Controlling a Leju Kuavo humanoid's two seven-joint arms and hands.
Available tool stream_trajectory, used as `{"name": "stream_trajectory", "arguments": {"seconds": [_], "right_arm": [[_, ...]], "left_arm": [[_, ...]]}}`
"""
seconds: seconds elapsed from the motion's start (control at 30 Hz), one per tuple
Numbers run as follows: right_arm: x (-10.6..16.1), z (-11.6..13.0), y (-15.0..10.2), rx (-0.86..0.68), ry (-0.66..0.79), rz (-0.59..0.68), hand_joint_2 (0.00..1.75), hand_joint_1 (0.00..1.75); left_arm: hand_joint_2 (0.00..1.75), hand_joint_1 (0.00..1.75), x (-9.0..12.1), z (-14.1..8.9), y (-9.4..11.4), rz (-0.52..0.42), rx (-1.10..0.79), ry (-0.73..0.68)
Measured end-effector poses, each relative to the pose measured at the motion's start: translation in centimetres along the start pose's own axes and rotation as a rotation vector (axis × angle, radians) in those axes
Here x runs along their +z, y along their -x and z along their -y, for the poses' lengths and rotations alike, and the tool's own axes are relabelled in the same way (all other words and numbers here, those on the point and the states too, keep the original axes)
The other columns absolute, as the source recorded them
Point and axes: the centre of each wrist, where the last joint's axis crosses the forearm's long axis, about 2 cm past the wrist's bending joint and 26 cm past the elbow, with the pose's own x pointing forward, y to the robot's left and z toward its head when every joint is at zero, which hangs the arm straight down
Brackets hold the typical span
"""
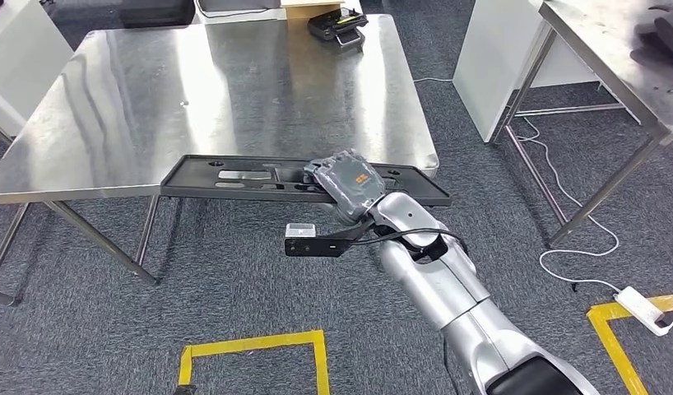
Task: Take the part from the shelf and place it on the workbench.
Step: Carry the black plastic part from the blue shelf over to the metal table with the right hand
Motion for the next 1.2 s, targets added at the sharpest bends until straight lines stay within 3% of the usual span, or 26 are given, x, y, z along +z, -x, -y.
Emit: {"name": "stream_trajectory", "arguments": {"seconds": [1.2], "right_arm": [[0.1, -0.14, -0.03, -0.002, -0.001, -0.001, 1.75, 1.75]], "left_arm": [[1.75, 0.0, 0.02, -0.01, 0.2, -0.005, 0.007, 0.0]]}}
